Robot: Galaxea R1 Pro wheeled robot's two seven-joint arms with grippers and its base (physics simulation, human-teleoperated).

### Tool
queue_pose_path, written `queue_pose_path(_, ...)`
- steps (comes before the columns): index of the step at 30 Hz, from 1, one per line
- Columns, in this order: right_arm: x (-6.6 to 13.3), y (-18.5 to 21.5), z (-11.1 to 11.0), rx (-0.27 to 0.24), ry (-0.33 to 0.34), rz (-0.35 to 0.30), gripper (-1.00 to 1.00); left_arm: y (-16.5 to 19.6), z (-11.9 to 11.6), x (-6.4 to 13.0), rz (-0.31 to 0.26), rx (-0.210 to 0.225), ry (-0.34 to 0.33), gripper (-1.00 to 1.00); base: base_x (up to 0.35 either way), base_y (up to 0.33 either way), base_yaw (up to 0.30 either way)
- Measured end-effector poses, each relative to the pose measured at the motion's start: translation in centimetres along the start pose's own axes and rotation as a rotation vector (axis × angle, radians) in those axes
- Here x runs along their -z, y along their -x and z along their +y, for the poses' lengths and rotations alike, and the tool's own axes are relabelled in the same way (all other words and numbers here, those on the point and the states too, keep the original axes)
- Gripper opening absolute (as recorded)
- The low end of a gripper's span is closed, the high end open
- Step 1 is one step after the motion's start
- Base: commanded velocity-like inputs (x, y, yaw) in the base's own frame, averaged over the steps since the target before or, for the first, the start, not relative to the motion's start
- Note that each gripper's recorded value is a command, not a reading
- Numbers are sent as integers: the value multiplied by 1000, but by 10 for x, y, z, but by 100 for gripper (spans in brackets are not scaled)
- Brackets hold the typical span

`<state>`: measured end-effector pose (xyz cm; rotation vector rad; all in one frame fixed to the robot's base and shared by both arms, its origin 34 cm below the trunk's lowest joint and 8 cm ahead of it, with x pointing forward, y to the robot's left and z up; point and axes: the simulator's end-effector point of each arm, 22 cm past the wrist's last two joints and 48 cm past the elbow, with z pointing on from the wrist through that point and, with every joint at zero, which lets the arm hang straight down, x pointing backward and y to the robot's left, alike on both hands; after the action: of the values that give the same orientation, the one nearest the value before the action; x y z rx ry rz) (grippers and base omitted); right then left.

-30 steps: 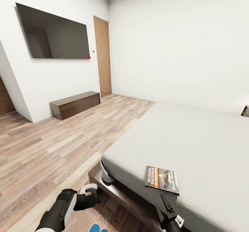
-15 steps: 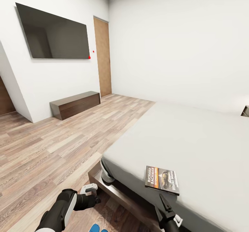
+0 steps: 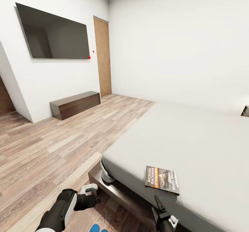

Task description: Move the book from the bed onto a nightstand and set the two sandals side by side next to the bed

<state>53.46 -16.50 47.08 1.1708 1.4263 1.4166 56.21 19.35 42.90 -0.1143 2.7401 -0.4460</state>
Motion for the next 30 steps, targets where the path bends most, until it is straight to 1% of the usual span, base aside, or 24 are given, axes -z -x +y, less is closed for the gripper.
queue_pose_path(6, -3, -9, -1, -7, -7, 10, 100, -1, 0, -1, 3, 1, 0, 100, 0, 0, 0)
queue_pose_path(13, -4, -12, -4, -8, -20, 14, 100, -17, 1, -7, 41, 7, -2, 100, 0, 0, 0)
queue_pose_path(21, -5, -12, -3, -7, -20, 16, 100, -19, 0, -9, 47, 8, -4, 100, 0, 0, 0)
queue_pose_path(30, -15, -22, -9, -16, -67, 26, 100, -19, 0, -9, 43, 7, -5, 100, 0, 0, 0)
